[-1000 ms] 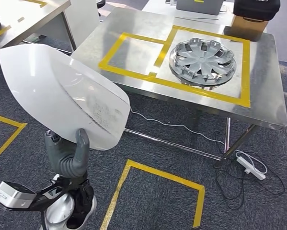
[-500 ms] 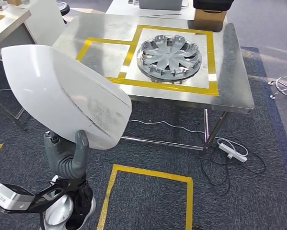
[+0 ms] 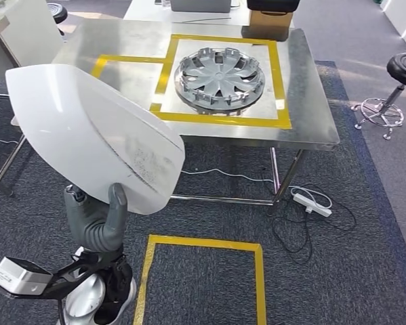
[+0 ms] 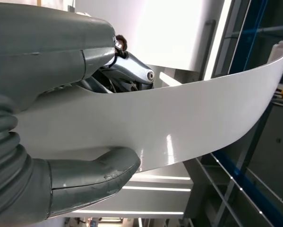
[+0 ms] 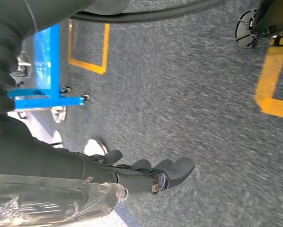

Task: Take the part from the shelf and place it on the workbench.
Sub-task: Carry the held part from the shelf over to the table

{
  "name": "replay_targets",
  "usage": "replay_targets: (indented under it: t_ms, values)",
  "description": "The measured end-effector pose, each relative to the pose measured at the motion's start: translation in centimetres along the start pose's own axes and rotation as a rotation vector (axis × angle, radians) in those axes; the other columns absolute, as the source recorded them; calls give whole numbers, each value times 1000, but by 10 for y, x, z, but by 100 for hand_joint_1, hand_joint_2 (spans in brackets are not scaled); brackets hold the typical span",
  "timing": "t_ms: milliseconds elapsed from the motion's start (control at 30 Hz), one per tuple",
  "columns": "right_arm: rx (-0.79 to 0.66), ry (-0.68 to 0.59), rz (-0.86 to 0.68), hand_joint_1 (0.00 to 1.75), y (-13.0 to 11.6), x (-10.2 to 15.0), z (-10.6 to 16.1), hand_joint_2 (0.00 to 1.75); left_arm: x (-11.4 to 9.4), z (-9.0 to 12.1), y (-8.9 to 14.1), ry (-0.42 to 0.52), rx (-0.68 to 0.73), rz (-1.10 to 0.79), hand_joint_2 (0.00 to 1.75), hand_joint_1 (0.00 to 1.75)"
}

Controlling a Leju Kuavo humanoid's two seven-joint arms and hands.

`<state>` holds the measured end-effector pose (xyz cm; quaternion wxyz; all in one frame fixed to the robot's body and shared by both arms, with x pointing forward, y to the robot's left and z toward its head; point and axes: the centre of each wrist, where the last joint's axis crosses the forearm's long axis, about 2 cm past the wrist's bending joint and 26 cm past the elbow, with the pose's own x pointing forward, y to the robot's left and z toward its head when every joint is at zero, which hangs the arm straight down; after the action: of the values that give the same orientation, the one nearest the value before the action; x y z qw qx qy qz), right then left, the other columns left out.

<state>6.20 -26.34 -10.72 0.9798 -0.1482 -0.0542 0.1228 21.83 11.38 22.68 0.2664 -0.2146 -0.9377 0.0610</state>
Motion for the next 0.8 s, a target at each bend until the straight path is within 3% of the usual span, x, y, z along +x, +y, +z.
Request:
replay_targets:
  t_ms: [433, 800]
  values:
    - [-28, -4, 47, 0, -2, 5, 0, 175, 0, 2, 1, 8, 12, 10, 175, 175]
    - [-34, 85, 74, 0, 0, 2, 0, 175, -5, 7, 0, 44, 28, 49, 175, 175]
